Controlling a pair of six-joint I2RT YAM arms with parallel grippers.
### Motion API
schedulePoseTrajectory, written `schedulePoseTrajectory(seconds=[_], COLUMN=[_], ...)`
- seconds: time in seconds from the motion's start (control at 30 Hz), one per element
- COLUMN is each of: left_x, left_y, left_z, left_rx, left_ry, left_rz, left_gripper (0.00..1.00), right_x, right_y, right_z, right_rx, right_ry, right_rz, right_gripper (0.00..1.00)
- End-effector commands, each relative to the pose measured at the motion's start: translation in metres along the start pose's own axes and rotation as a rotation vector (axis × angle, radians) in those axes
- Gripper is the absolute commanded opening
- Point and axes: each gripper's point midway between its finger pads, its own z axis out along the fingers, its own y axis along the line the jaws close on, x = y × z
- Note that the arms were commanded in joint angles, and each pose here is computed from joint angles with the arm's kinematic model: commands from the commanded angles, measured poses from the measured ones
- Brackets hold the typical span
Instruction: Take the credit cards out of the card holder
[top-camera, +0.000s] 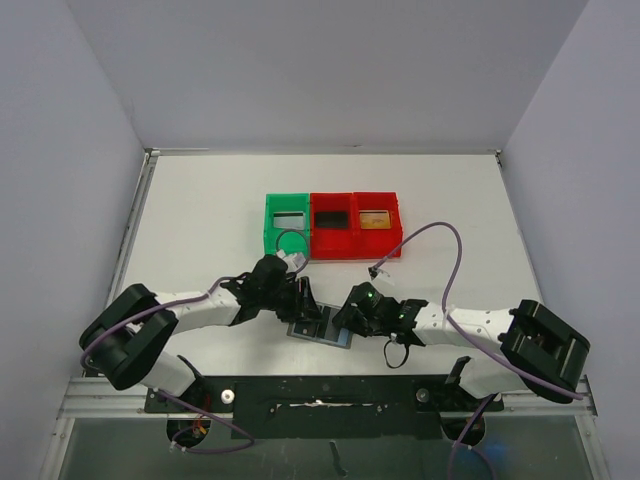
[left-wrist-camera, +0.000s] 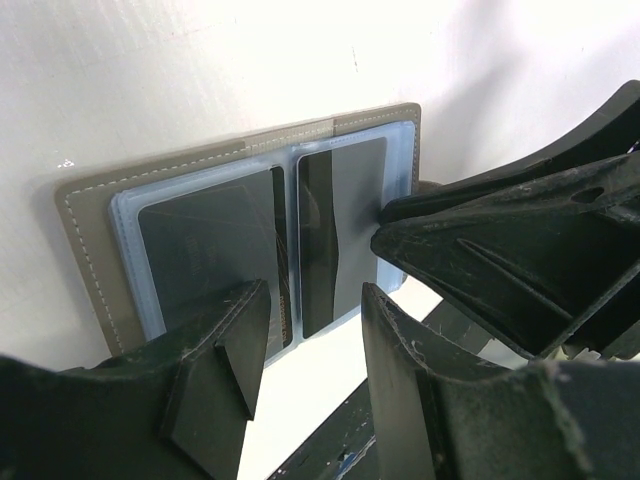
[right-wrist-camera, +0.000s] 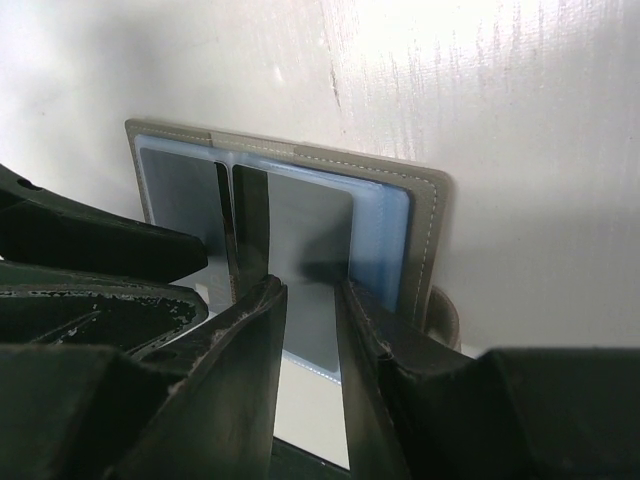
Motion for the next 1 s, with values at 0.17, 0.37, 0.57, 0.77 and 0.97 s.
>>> schedulePoseTrajectory(seconds=[0.17,0.37,0.57,0.77,0.97], left_x=[-0.003,0.006,0.008,0.003,0.006], left_y=[-0.009,0.001,-0.002,-0.015,-0.024], left_z=[0.005,0.011,0.010,0.007,0.008], left_rx=[0.014,-0.002,0.028,0.082,0.132], left_ry=[0.027,0.053,0.044,0.035,0.060], left_rz=[0.011,-0.028,-0.073,-0.082,-0.096], left_gripper=[0.42,0.41,0.37,0.28,0.17], right_x=[0.004,0.011,0.010,0.010,0.012], right_y=[-0.017,-0.030,-0.032,-0.033,-0.032], right_z=[0.000,0.006,0.004,0.003,0.004], right_rx=[0.042,0.059,0.013,-0.003,0.003], right_ry=[0.006,0.019,0.000,-0.001,0.010], right_rz=[0.008,0.045,0.083,0.085,0.077], right_gripper=[0.29,0.28,0.28,0.29,0.29])
